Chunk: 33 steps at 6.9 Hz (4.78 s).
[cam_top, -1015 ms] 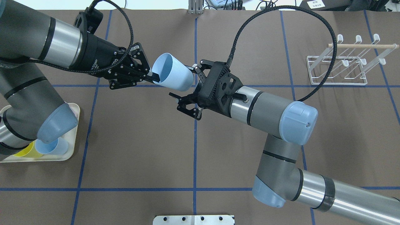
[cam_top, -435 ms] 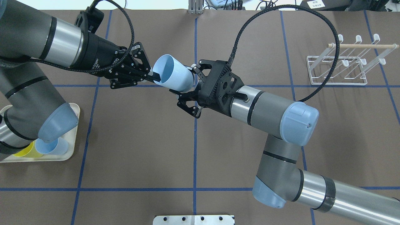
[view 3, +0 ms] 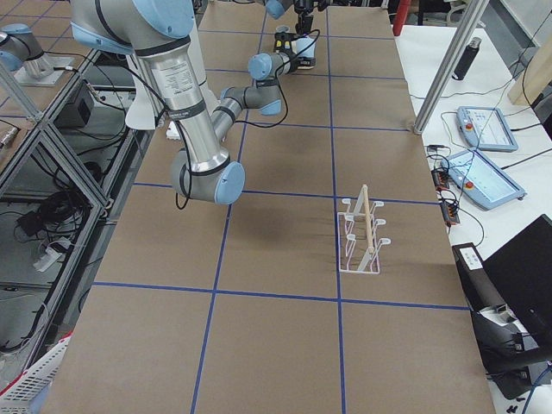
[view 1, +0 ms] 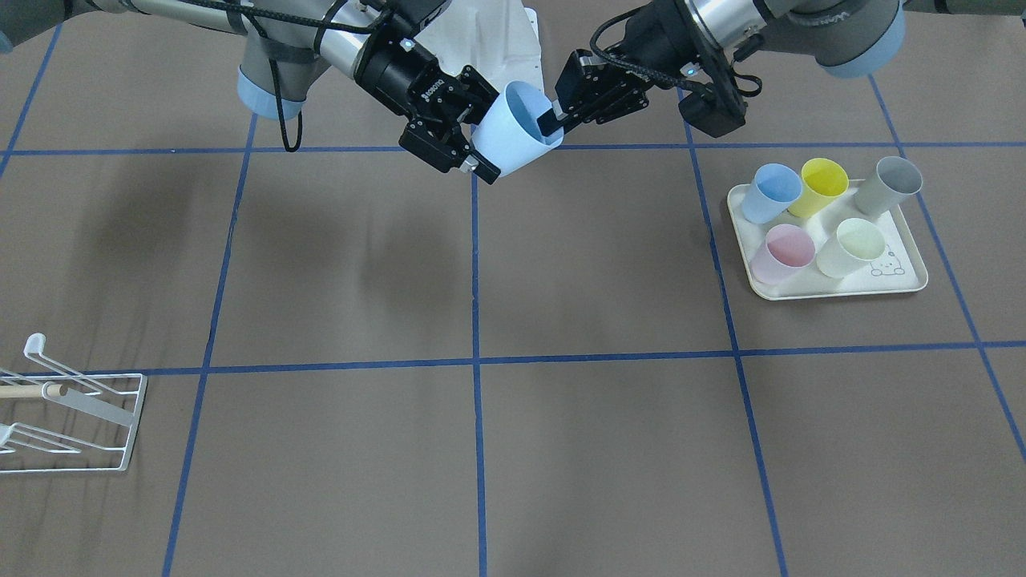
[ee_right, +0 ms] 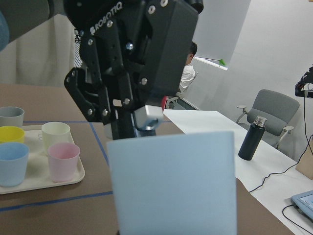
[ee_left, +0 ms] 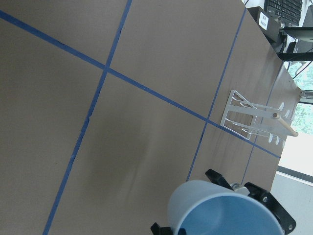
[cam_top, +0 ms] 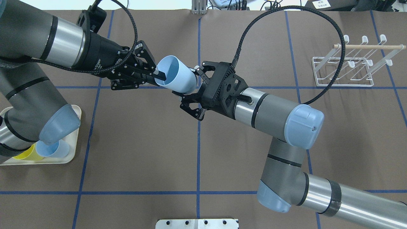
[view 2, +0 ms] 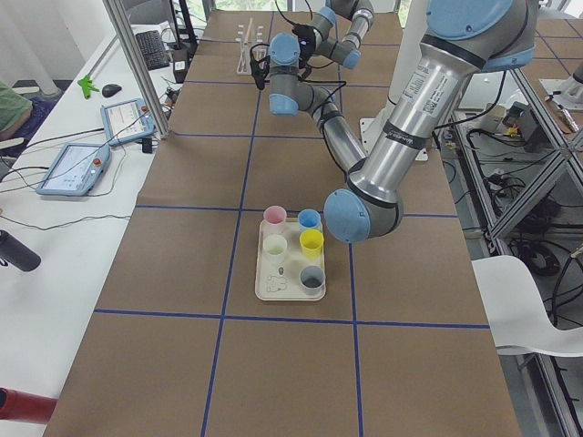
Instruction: Transfer IKEA cup to right arm and place on rack
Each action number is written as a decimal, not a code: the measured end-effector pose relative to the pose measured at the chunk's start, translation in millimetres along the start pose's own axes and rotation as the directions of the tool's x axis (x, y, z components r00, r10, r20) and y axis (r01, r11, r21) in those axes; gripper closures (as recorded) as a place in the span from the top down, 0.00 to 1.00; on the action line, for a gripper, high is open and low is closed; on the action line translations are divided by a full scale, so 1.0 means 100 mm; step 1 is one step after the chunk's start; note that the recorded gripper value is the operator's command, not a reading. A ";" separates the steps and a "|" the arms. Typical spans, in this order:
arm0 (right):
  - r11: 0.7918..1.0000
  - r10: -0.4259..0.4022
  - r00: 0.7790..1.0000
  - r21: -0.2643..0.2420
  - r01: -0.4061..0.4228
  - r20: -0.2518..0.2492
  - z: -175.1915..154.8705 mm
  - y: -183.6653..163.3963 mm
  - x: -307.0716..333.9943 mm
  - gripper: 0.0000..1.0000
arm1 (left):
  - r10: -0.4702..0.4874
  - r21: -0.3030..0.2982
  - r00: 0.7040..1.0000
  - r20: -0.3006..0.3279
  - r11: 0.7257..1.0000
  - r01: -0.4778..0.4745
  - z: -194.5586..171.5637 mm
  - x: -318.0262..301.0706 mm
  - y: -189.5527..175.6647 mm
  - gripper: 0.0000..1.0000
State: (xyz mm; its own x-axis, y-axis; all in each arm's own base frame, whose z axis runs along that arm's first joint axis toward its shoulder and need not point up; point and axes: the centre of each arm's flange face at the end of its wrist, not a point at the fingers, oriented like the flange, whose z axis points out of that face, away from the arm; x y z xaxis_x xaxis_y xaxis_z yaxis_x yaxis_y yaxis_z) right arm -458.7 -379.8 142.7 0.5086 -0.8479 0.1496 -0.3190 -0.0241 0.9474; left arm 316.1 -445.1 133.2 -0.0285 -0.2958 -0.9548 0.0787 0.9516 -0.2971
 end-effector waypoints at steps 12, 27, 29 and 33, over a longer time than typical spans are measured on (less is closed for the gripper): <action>0.715 -0.247 0.947 -0.699 0.036 -0.204 -1.30 0.35 1.95 0.34 | 0.395 0.116 0.764 0.510 0.849 -0.515 -2.04 -2.83 -1.63 1.00; -0.153 -0.593 0.537 -0.739 0.656 0.600 -2.85 2.22 4.96 0.38 | 0.495 0.018 0.662 0.563 0.794 -0.608 -2.86 -3.70 -1.96 1.00; -0.148 -0.576 0.553 -0.742 0.654 0.602 -2.83 2.37 4.95 0.39 | 0.495 0.018 0.662 0.562 0.794 -0.608 -2.86 -3.70 -1.95 1.00; -0.147 -0.542 0.565 -0.732 0.665 0.622 -2.76 2.63 4.78 0.40 | 0.495 0.018 0.663 0.562 0.794 -0.608 -2.86 -3.70 -1.95 1.00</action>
State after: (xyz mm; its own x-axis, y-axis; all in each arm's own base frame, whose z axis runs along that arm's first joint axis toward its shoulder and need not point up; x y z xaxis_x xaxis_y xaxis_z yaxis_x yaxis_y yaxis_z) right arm -78.7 -645.6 541.8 -0.0370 -0.7953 -0.6051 0.9706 -0.1727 0.1675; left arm 26.3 -497.5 545.3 0.5799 0.2280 -0.7821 0.0975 0.9337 0.3445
